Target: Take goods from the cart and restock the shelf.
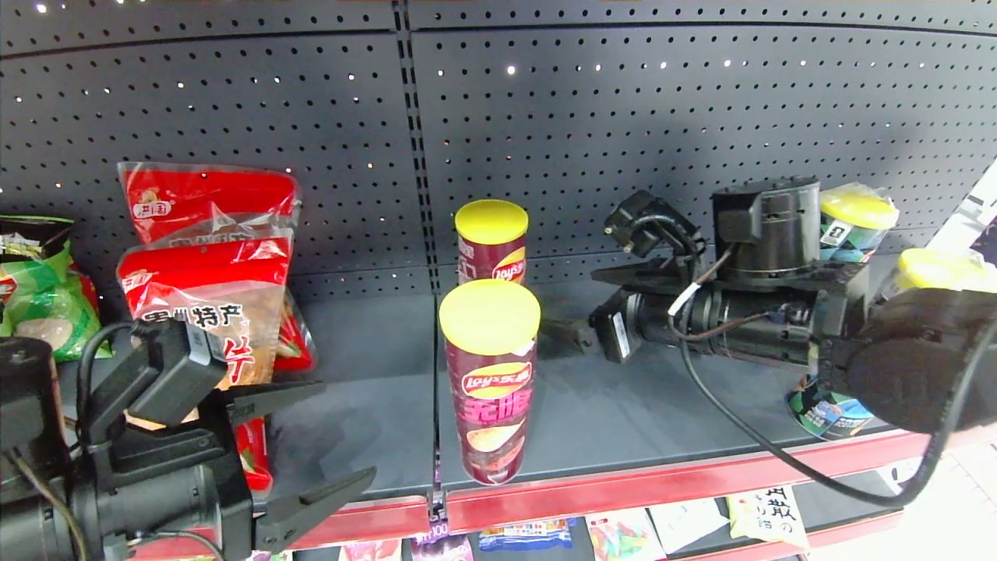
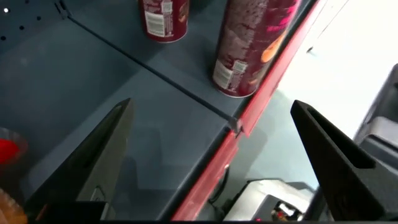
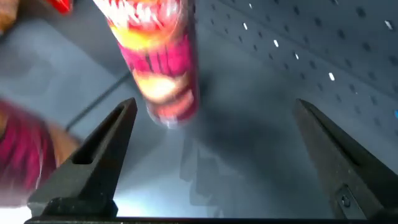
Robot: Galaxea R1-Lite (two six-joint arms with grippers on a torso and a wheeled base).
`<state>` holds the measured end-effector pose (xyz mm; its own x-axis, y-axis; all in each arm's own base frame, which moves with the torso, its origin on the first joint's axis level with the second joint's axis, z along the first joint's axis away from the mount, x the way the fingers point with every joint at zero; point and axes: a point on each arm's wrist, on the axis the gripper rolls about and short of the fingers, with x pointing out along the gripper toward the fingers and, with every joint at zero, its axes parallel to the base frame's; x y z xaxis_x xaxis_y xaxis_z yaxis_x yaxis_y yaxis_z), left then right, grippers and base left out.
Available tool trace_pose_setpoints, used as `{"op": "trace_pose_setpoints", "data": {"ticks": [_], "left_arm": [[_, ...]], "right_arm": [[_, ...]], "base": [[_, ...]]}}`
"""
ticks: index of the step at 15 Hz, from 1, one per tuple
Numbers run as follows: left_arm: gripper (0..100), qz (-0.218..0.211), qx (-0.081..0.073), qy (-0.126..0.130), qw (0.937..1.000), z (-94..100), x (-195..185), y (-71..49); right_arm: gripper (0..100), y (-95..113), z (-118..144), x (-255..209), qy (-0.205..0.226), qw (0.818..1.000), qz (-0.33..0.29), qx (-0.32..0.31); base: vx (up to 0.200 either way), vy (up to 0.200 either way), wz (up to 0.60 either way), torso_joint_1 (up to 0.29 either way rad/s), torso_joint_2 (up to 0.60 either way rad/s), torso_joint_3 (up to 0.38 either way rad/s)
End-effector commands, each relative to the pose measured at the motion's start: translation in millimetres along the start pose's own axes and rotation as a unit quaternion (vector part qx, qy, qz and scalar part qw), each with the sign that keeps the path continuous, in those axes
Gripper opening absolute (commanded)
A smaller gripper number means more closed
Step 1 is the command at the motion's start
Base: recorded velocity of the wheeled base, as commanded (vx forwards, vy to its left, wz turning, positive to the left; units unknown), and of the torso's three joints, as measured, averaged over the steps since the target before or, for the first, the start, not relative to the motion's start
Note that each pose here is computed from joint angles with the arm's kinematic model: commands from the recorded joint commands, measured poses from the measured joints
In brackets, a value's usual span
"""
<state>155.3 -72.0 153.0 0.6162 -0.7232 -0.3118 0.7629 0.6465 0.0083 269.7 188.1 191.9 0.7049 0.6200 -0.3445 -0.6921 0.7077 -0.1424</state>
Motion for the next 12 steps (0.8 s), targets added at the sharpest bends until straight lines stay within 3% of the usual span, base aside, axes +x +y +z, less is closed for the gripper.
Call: {"op": "trace_pose_setpoints", "data": {"ticks": [1, 6, 7, 8, 10, 12], "left_arm": [[100, 0.004, 0.002, 0.021, 0.9998, -1.7, 14, 5.4], [100, -0.011, 0.0, 0.045, 0.9989, -8.0, 28, 4.8], [100, -0.016, 0.006, 0.053, 0.9984, -7.4, 36, 2.3], [100, -0.011, 0.006, 0.054, 0.9985, -5.1, 41, 4.7], [100, -0.009, 0.006, 0.055, 0.9984, -2.6, 47, 7.8], [100, -0.011, 0.001, 0.07, 0.9975, -7.1, 56, 10.7]], "right_arm": [[100, 2, -4, -32, -0.004, 1.0, -0.005, 0.0], [100, 12, -11, -66, -0.01, 1.0, 0.002, -0.005], [100, 36, -25, -101, -0.017, 0.999, 0.038, -0.018], [100, 41, -30, -114, -0.023, 0.998, 0.047, -0.021], [100, 43, -38, -127, -0.026, 0.998, 0.048, -0.024], [100, 43, -34, -146, -0.057, 0.997, 0.043, -0.026]], "base": [[0.0, 0.0, 0.0, 0.0, 0.0, 0.0], [0.0, 0.0, 0.0, 0.0, 0.0, 0.0], [0.0, 0.0, 0.0, 0.0, 0.0, 0.0], [0.0, 0.0, 0.0, 0.0, 0.0, 0.0], [0.0, 0.0, 0.0, 0.0, 0.0, 0.0], [0.0, 0.0, 0.0, 0.0, 0.0, 0.0]]}}
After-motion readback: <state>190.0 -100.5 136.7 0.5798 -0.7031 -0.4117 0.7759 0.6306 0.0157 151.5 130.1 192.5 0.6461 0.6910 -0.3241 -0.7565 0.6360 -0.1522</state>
